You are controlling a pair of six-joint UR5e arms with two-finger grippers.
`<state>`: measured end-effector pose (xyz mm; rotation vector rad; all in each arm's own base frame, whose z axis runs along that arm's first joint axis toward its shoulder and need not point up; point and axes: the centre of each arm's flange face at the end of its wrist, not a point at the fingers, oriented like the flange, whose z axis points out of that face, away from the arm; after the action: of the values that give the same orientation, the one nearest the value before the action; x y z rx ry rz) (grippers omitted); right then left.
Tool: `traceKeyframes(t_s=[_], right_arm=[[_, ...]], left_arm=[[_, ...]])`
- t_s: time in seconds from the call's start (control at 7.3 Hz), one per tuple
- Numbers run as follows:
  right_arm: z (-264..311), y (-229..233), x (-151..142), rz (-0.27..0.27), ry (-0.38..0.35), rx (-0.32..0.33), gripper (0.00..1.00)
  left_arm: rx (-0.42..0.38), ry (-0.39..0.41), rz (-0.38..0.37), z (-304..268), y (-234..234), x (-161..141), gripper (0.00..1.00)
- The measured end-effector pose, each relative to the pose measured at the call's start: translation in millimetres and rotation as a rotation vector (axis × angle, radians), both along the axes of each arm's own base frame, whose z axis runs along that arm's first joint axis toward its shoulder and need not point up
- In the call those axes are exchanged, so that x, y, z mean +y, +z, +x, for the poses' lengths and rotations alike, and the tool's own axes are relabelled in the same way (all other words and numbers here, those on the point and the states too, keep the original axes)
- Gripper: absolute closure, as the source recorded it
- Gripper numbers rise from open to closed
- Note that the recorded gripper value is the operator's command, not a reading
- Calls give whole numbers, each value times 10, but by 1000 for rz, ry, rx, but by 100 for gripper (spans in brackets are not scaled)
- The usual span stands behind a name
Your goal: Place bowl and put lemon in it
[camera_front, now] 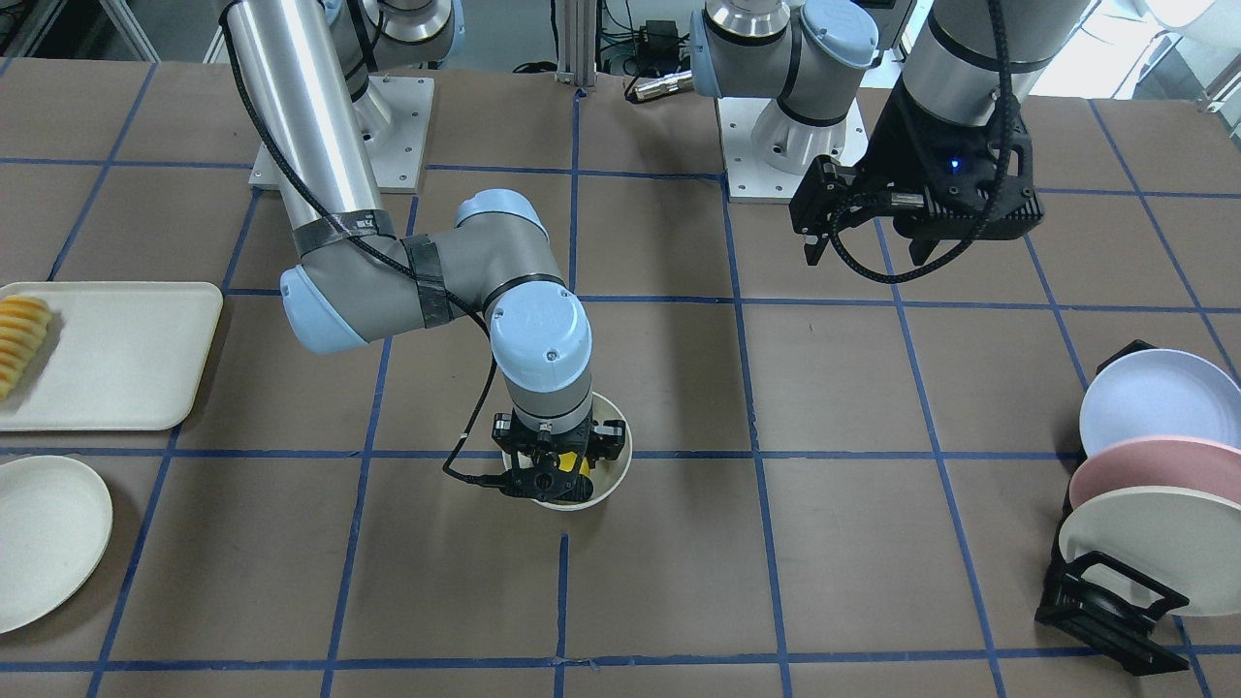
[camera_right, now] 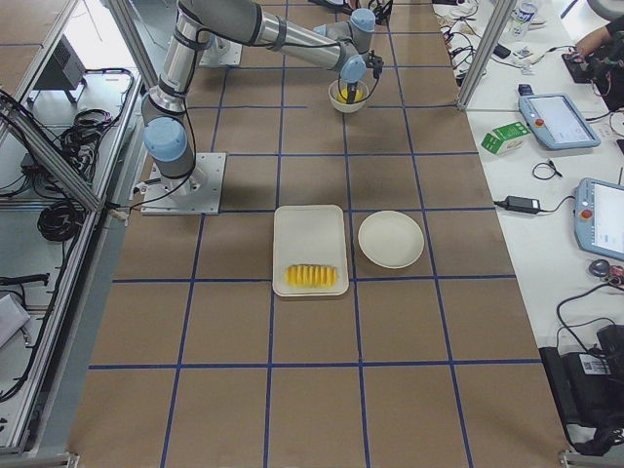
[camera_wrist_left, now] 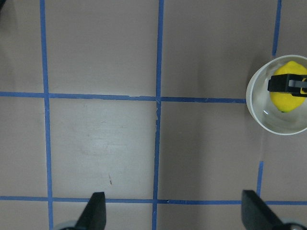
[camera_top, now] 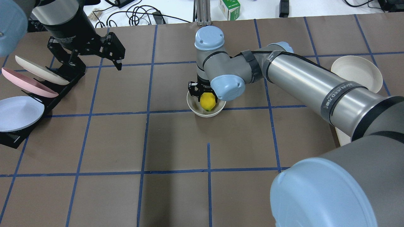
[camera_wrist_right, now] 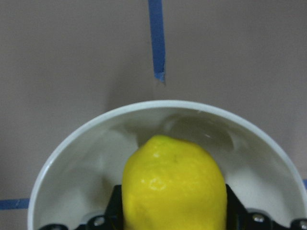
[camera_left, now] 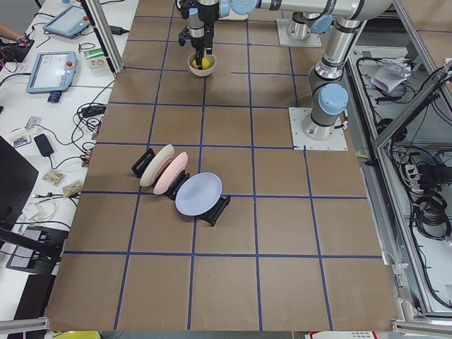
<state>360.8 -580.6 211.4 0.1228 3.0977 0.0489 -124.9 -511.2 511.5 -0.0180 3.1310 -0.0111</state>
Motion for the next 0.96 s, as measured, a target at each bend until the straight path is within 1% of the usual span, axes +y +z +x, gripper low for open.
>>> traceKeyframes(t_s=[0.41,0.68,0.96], right_arm=[[-22,157,-15,-23,-2,4,0],[-176,650,4,-62,-8,-3,0],[-675,1356,31,-108,-41,-13,0]], left_arm=[[14,-2,-3,-19,11,-1,0],[16,-1,-5,-14,21,2,0],[17,4,-8,-11,34,10,0]])
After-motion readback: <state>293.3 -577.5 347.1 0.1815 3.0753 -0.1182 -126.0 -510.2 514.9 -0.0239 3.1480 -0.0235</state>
